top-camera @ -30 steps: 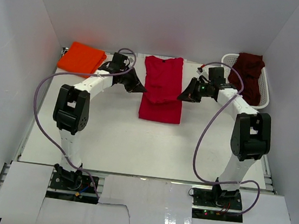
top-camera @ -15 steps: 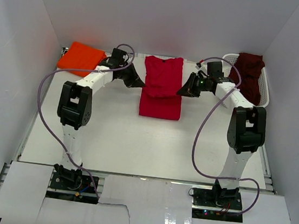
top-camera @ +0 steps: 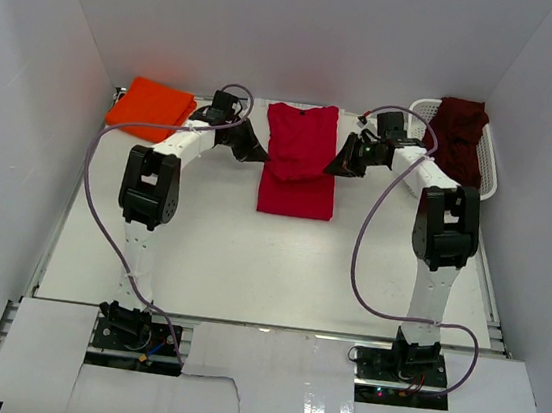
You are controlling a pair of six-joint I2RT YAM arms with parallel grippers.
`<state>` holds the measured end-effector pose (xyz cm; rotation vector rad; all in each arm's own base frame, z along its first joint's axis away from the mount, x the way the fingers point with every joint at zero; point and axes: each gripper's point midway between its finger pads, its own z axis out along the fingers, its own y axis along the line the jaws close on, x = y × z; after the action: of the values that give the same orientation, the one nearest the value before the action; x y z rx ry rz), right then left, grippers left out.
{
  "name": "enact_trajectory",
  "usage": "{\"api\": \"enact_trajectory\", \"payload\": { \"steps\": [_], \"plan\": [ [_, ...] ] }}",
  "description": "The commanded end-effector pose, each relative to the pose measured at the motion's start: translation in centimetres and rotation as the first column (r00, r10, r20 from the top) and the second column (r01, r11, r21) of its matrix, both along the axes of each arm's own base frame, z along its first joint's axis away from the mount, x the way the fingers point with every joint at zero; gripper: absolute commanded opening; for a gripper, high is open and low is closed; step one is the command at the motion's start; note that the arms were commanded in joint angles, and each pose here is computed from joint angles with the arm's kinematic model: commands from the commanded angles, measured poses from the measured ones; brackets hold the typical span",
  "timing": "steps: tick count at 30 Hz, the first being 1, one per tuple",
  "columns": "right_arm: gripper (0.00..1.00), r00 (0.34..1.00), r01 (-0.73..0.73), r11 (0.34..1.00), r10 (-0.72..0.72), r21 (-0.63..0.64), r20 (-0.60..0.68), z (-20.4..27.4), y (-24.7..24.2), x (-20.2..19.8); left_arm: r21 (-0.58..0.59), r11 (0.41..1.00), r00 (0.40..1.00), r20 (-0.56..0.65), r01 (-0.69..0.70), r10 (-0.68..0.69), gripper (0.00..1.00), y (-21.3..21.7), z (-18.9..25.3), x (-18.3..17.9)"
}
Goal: Fold and stack the t-shirts
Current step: Fold the folded rectangular tshirt in 1/3 of the way
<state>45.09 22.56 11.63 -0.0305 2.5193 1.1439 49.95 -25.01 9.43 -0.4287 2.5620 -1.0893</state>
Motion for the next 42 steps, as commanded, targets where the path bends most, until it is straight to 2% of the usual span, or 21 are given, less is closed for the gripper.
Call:
{"api": "enact_trajectory", "payload": {
  "steps": [1,15,18,19,22,27,40,42],
  "plan": [
    [0.08,0.999,-0.01,1.0,0.009,0.016,0.037,0.8,0.0,1.3,-0.011,1.0,0.998,0.061,0.006,-0.006,0.0,0.1,2.1,1.2],
    [0.08,0.999,0.025,0.999,-0.025,0.021,0.022,-0.3,-1.1,3.4,-0.026,1.0,0.998,0.058,0.006,-0.005,0.0,-0.5,1.4,2.9],
    [0.08,0.999,0.028,0.999,-0.028,0.025,0.023,-0.4,-1.3,3.9,-0.029,1.0,0.999,0.052,0.012,-0.011,0.11,-0.6,1.0,2.9],
    [0.08,0.999,0.028,0.999,-0.029,0.026,0.018,-0.6,-1.3,3.9,-0.03,0.999,0.999,0.05,0.013,-0.012,0.2,-0.6,0.9,2.9],
    [0.08,0.999,0.03,0.999,-0.031,0.026,0.015,-1.0,-1.4,4.3,-0.026,1.0,0.999,0.05,0.01,-0.009,0.26,-0.6,0.8,2.9],
    [0.08,1.0,0.027,0.999,-0.028,0.038,0.015,-1.8,-1.4,5.0,-0.025,1.0,0.999,0.048,0.002,-0.001,0.31,-0.6,0.6,3.2],
    [0.08,0.998,0.057,0.993,-0.061,0.106,0.031,-2.8,-1.4,8.5,-0.062,0.998,0.999,0.036,-0.018,0.021,0.32,-1.0,0.4,3.9],
    [0.11,0.997,0.063,0.991,-0.067,0.12,0.026,-2.9,-1.3,8.8,-0.067,0.997,0.999,0.028,-0.026,0.028,0.32,-1.0,0.3,3.9]
  ]
}}
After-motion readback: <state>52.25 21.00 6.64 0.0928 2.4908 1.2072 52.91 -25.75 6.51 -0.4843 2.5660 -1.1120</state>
